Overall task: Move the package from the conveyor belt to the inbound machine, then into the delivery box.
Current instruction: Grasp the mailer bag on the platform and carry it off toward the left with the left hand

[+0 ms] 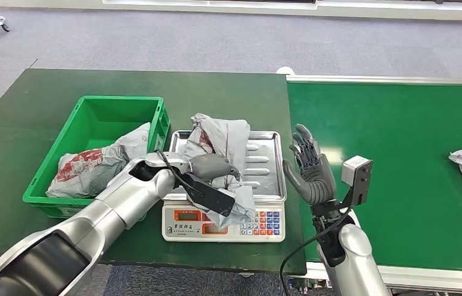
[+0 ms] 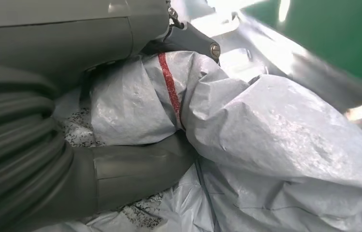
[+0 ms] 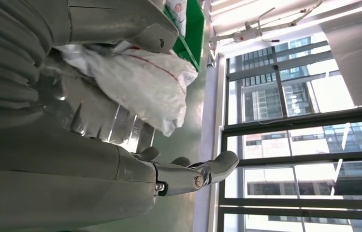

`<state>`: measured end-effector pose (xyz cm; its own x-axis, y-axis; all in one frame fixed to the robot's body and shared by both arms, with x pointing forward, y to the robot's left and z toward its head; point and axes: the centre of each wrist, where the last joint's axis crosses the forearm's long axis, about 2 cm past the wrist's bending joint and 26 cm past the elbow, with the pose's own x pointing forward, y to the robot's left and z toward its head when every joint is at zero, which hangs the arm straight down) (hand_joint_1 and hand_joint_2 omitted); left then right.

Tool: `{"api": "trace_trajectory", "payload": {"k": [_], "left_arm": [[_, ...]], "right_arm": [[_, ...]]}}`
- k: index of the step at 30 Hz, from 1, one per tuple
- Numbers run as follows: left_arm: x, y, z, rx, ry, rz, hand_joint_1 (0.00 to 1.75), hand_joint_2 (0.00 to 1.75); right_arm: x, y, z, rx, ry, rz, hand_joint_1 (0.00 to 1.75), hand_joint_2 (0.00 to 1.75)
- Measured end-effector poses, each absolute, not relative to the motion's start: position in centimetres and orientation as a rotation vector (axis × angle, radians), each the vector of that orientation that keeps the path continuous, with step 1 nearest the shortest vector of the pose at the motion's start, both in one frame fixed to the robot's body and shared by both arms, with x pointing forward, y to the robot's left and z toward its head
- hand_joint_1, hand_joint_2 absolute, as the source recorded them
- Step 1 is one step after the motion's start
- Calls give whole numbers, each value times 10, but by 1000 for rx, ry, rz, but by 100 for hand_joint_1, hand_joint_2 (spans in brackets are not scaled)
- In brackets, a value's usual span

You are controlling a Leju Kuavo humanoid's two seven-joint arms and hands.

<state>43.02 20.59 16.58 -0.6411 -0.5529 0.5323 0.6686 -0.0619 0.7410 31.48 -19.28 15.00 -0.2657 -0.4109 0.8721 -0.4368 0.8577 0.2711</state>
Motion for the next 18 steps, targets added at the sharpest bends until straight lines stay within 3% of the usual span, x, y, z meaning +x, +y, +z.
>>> {"api": "trace_trajectory", "payload": {"k": [5,11,14,18], "left_arm": [[437,227,223,-15,-1529,-1786,175,175],[429,256,290,377,-1734,-1832,175,175],[423,270,300,551,-1795,-1826,175,175],[413,298,282,698,-1824,-1774,175,175]], "right_arm": [[304,-200,141,643,-1887,-6,0,175],[294,-205,131,649,-1886,-20,0,175],[293,-205,130,651,-1891,-20,0,175],[290,-207,128,640,-1890,-37,0,175]]}}
